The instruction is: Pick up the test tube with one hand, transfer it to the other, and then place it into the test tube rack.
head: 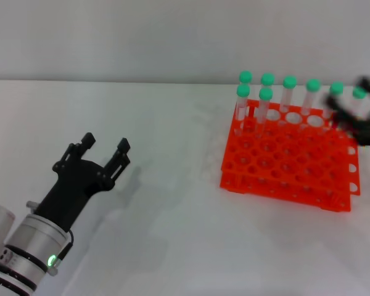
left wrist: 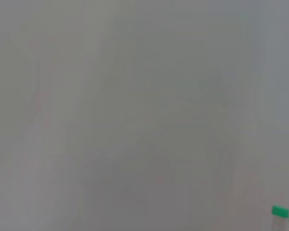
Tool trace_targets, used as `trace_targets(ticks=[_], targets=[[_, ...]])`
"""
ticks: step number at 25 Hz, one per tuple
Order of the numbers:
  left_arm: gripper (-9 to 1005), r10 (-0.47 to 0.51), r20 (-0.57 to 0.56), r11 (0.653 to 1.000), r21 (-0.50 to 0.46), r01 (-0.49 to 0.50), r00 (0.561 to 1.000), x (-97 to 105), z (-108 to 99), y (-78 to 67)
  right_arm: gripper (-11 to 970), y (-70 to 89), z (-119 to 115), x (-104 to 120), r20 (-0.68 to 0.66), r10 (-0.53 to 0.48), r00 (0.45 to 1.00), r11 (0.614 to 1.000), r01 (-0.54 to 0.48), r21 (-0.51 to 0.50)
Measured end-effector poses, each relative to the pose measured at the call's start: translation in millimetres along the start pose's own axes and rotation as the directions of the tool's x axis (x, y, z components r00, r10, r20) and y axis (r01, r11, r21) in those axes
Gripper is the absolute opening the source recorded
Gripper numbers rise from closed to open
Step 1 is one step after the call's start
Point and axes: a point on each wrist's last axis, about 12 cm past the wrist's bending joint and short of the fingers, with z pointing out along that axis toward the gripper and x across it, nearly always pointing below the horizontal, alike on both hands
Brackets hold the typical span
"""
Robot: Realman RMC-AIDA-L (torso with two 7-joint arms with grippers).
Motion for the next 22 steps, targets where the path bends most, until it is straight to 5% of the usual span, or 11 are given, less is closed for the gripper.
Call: trace_targets(ticks=[3,7,10,14,22], targets=[[787,-0.007,0.034,0.999,-0.040,0.008,0.999,-4.3,-1.6,6.4,840,-17.6,-33.4,5.1,0.043,-0.072,0.997,0.981,0.063,0.185],[787,-0.012,0.067,0.995,-0.095,0.018,0.998,-8.9,-2.5,15.1,854,-39.0,-69.9,17.5,-0.049,-0.165,0.985,0.893,0.170,0.416],[787,-0.013,0.088,0.992,-0.124,0.024,0.996,-13.1,0.8,20.1,865,-47.0,-89.3,25.7,-0.109,-0.142,0.984,0.847,0.178,0.501],[787,-0.017,0.102,0.982,-0.186,0.036,0.995,-15.1,-1.9,30.5,871,-50.3,-102.1,30.1,-0.140,-0.119,0.983,0.819,0.177,0.545],[787,-0.054,0.165,0.933,-0.343,0.109,0.985,-18.8,-10.4,50.3,868,-48.2,-107.4,31.8,-0.145,-0.112,0.983,0.823,0.173,0.542]])
